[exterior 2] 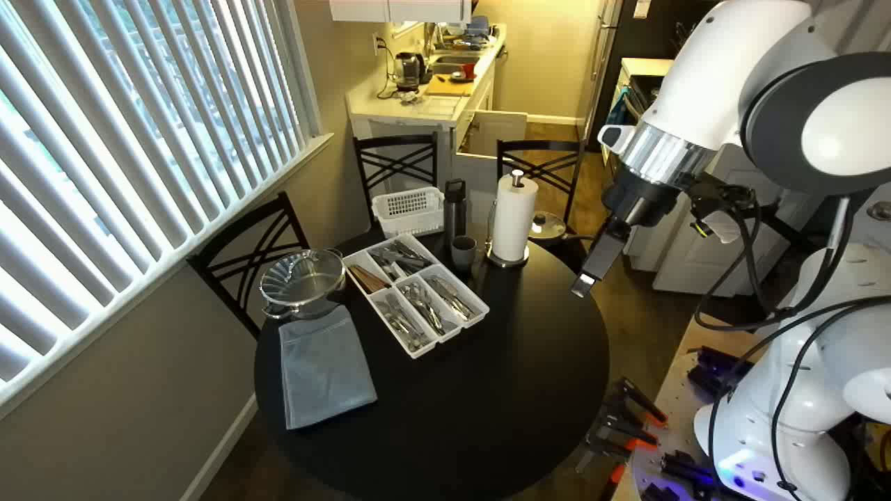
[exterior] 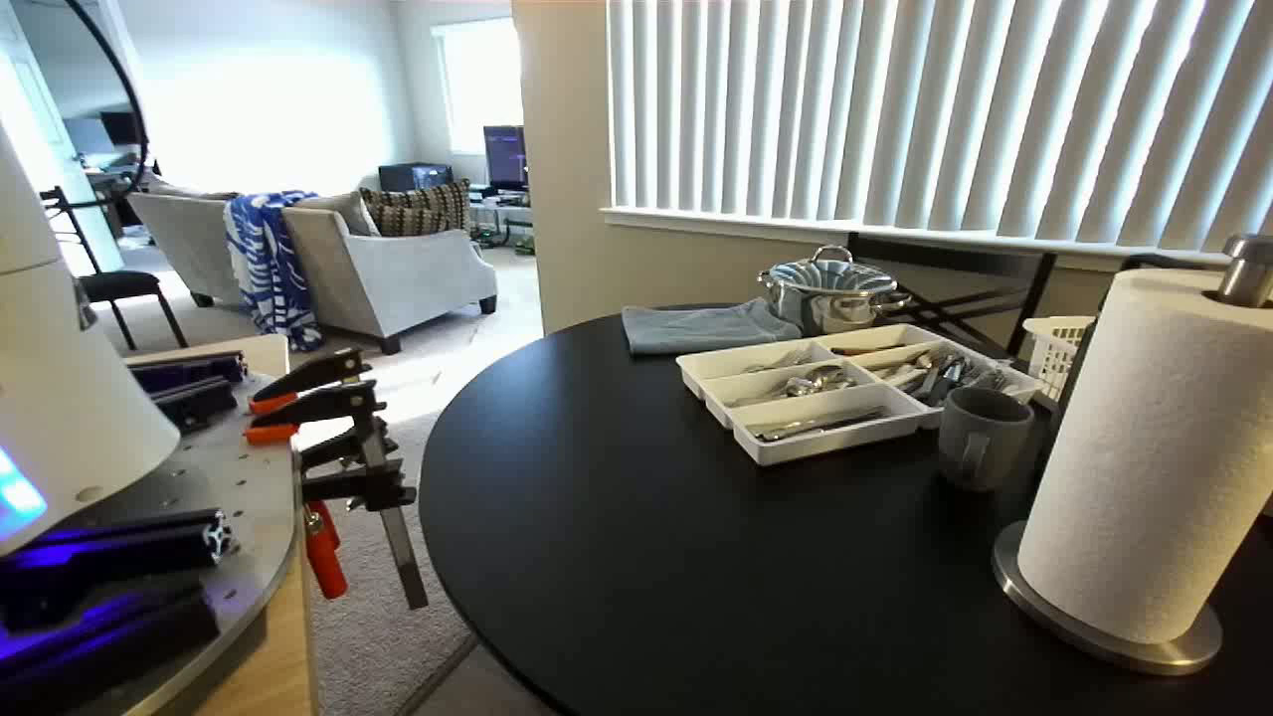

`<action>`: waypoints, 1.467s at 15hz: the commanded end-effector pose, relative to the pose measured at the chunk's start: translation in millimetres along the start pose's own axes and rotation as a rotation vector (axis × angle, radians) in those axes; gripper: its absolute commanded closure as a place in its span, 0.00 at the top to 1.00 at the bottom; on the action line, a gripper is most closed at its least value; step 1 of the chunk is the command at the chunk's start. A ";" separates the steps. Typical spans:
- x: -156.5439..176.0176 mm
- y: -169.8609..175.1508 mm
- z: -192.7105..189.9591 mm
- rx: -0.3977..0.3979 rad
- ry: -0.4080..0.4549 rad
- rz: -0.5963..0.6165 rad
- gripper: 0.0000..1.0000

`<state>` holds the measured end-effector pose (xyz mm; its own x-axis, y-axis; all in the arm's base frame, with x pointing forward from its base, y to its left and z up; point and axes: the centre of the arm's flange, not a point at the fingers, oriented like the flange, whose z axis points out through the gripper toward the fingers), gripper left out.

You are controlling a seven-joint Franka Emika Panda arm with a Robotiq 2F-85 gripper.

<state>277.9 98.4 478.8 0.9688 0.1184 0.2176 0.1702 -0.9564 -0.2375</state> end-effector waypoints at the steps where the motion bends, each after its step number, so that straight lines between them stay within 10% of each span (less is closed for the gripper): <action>1: -3.3 2.2 7.3 -0.002 -0.021 0.004 1.00; 8: -8.5 6.6 21.7 -0.008 -0.055 0.012 1.00; 15: 134.4 1.0 -35.2 -0.177 0.084 0.077 1.00; 22: 230.5 6.2 66.0 -0.216 0.010 0.052 1.00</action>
<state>453.1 114.5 499.6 0.9690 0.0705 0.2366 0.0925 -0.9922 -0.0832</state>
